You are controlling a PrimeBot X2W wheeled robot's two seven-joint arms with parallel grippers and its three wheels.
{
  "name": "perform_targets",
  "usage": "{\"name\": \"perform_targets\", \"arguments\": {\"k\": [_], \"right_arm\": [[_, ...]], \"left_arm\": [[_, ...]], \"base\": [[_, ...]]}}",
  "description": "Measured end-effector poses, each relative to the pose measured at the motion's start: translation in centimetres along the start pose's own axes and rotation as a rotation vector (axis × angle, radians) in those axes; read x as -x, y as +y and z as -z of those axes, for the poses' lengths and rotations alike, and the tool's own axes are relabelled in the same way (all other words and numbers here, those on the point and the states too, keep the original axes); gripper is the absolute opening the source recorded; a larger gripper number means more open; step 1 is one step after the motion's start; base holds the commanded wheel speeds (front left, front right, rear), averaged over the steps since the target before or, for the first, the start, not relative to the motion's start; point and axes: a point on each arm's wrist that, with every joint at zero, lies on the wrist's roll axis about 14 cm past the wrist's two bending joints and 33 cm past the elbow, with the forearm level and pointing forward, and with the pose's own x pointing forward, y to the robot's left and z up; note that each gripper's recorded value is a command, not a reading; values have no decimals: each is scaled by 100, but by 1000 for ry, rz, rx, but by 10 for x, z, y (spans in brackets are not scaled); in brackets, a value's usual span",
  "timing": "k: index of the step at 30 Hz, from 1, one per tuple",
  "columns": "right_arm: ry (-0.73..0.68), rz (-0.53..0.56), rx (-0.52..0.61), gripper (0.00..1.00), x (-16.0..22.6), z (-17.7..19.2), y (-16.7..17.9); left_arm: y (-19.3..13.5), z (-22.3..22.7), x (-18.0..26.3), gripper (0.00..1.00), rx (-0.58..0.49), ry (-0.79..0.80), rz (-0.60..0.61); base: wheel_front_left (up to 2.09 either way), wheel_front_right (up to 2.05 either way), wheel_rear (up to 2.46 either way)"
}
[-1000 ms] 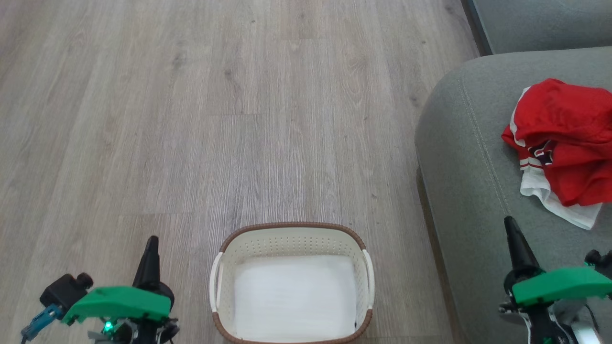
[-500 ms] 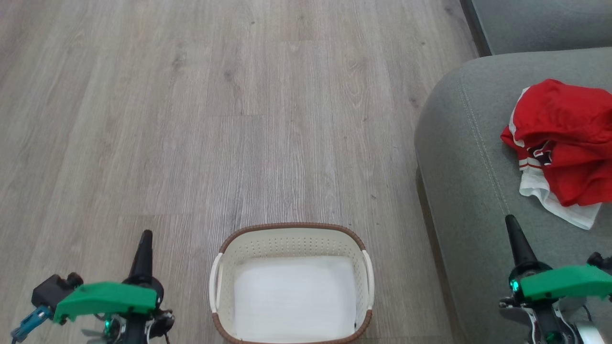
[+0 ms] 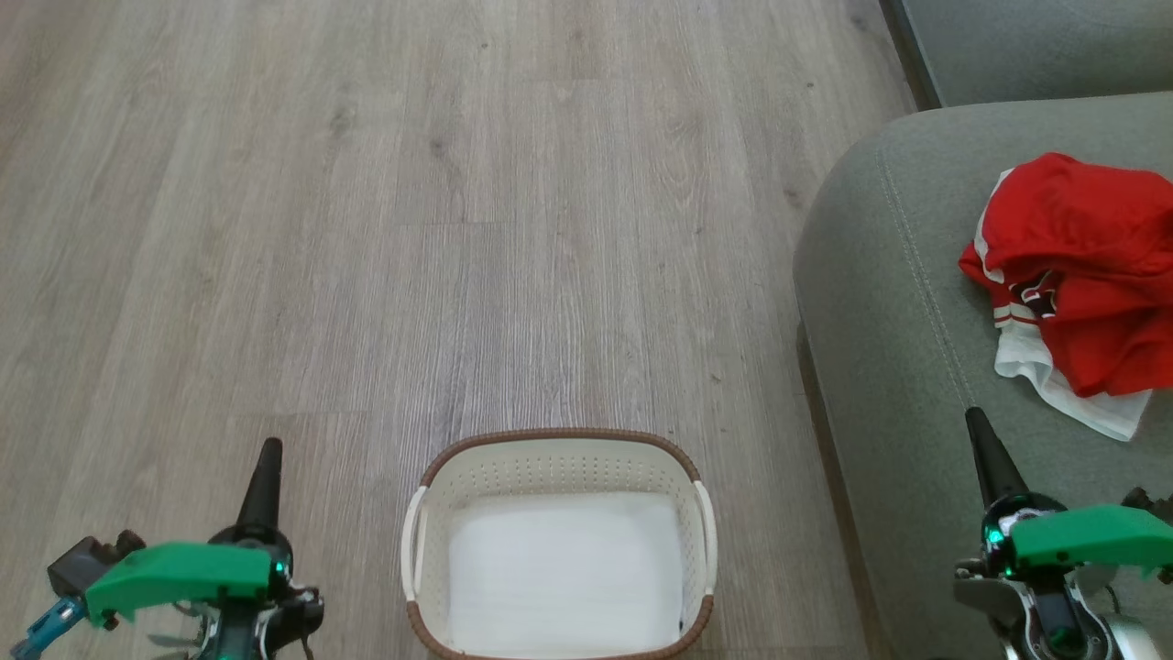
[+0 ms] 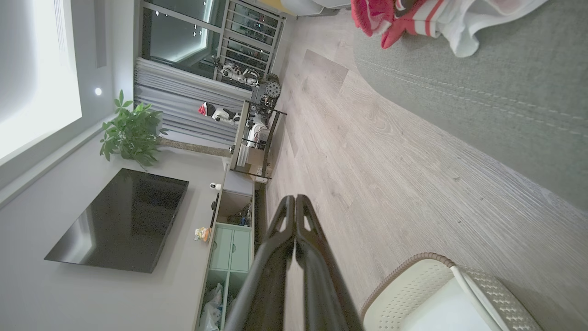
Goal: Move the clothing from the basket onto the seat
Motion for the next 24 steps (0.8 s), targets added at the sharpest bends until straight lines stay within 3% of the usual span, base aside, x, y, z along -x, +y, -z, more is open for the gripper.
{"name": "perform_targets", "arguments": {"k": [24], "right_arm": [[-12,-23,-272,0,-6,-4,7]], "left_arm": [[-14,-11,-4,0,284,-4,69]], "base": [[0,0,0]]}}
